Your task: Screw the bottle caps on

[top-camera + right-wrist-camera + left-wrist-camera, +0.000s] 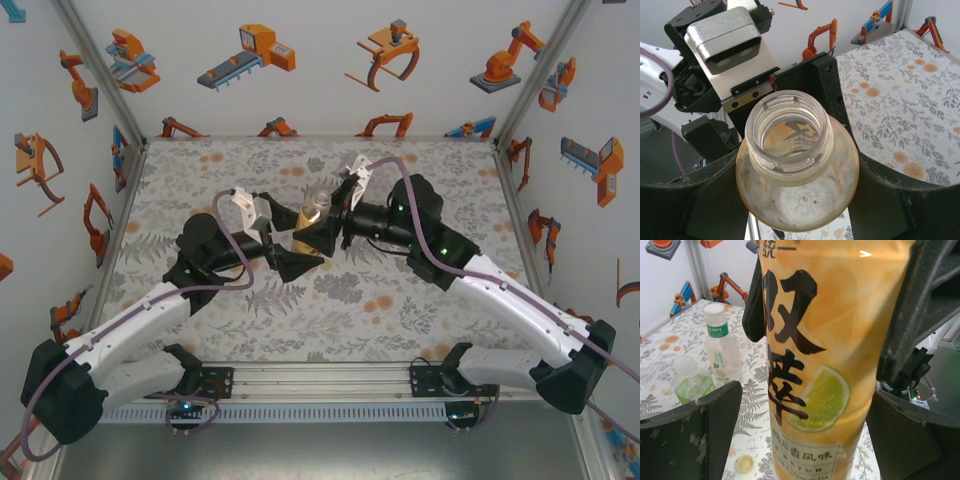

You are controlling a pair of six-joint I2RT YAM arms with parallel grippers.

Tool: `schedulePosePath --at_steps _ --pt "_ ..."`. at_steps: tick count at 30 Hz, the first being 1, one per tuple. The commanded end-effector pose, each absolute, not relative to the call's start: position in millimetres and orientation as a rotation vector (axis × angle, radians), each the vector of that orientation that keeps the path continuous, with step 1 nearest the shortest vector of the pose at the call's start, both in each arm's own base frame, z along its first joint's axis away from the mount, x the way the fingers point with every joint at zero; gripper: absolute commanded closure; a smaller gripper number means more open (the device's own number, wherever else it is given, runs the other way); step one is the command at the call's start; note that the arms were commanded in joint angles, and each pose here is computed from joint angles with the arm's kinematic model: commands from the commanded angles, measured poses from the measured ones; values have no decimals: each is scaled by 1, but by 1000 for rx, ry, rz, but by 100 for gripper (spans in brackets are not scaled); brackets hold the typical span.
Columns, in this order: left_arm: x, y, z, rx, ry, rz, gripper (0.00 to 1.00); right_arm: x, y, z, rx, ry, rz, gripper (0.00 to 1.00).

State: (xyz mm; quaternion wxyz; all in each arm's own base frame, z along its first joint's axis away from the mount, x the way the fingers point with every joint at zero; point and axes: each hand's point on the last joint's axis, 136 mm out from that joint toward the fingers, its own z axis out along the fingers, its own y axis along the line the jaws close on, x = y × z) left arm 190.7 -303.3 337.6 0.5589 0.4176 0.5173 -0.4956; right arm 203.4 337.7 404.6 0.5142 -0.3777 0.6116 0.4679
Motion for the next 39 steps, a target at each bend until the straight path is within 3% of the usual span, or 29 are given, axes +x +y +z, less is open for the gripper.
schedulePosePath --at_steps 1,22,32,35,39 --pt "179 -307 367 1010 1091 -1202 12 198 331 418 -871 1439 1151 62" --pt "165 -320 354 1135 1129 -1308 26 190 323 436 -811 1391 1216 65" --pt "161 -320 353 1168 1135 -1303 48 191 325 433 -805 1397 1224 65" --pt "167 -319 349 1154 1191 -1271 52 193 324 434 -799 1405 1211 42" --pt "177 -315 339 1126 1279 -1203 63 196 318 434 -771 1426 1176 28"
